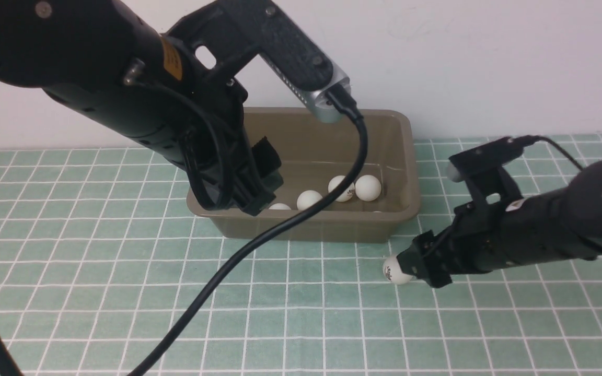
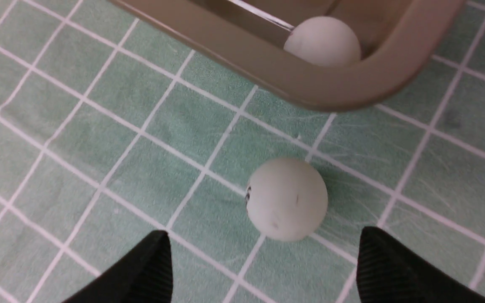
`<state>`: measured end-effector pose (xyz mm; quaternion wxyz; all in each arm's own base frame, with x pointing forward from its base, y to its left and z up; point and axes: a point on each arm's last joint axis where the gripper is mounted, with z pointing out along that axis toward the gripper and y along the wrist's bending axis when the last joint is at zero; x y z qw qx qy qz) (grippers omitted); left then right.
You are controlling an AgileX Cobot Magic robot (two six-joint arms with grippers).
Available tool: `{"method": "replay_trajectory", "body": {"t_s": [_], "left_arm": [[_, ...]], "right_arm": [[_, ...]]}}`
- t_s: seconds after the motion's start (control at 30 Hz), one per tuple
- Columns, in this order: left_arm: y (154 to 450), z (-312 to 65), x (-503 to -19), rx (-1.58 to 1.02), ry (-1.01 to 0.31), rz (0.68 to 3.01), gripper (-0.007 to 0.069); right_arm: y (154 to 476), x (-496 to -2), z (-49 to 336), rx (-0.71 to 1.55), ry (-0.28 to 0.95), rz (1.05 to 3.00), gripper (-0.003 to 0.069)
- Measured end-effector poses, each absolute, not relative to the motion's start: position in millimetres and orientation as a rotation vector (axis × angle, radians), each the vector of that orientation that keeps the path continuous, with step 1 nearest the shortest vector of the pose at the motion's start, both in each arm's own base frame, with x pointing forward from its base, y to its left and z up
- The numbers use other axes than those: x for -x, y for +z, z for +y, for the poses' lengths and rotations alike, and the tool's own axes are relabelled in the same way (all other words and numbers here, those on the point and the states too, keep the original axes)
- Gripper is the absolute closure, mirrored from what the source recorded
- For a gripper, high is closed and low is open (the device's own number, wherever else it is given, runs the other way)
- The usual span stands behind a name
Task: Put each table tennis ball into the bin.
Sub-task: Use the right arm to clamp the table tennis ball closest to it
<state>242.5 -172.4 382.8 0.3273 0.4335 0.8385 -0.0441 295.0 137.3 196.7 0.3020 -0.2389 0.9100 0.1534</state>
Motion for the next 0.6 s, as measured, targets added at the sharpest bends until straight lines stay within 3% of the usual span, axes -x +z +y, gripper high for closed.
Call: {"method": "replay_trajectory", "body": {"t_s": [0.6], "left_arm": [[383,-172,-243,-1.135,-0.116,2.195,0.0133]], "right_arm": [[158,-320,149,0.658,0.416,2.500,0.0131]]}}
